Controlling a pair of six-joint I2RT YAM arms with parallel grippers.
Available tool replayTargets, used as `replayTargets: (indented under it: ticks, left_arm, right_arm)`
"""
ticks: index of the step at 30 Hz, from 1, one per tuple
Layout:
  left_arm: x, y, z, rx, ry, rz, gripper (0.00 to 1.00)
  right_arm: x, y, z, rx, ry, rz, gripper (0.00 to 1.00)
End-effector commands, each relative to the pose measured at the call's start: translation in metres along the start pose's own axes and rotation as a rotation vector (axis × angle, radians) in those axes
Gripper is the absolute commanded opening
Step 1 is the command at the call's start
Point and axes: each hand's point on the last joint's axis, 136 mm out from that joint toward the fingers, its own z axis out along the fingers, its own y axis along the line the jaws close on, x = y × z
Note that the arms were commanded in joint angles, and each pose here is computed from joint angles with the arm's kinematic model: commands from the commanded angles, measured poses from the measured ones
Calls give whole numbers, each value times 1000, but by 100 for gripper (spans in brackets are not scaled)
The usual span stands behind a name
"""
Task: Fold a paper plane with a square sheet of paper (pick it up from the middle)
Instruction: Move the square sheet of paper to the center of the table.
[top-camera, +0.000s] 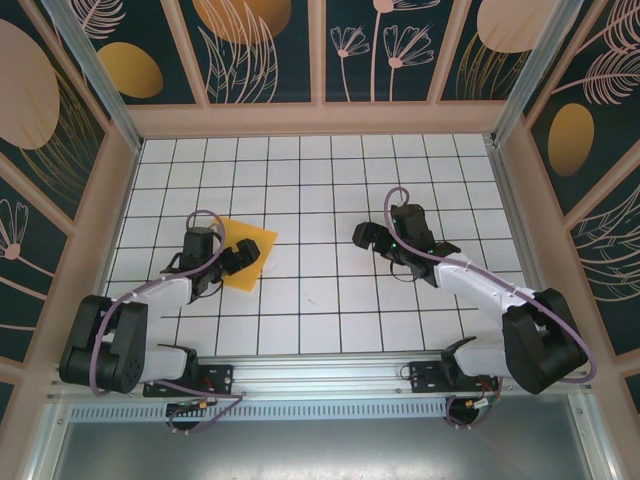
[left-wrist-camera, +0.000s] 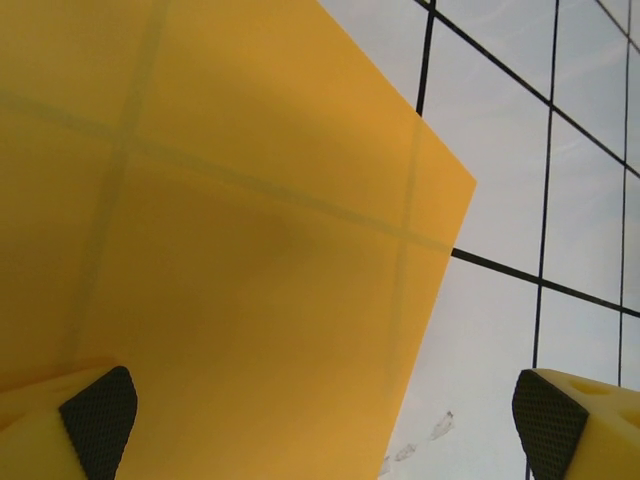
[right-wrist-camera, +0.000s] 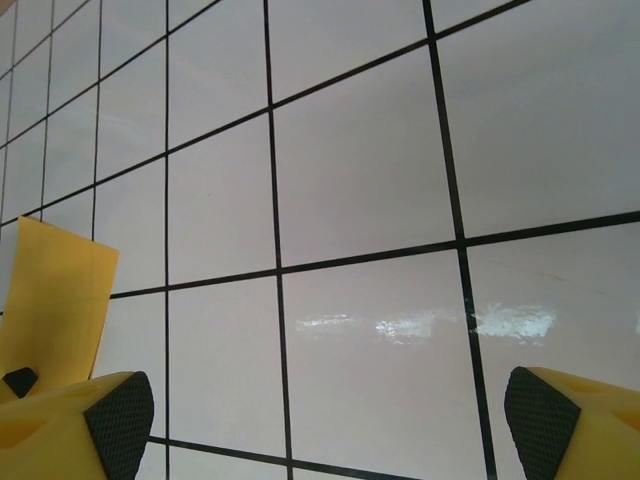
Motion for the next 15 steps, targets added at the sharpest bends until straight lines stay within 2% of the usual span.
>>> replayTargets:
  ticks: [1,9,15]
  left_arm:
    - [48,10,5,-18,118,-125,98]
    - [84,-57,27,72,192,-91,99]
    - [98,-128,52,166,219,-79,99]
  right_arm:
    - [11,-15,-1,58,13,31,94]
    - [15,-21,-5,68,5,58,94]
    - [23,-24,-8,55,11,107,92]
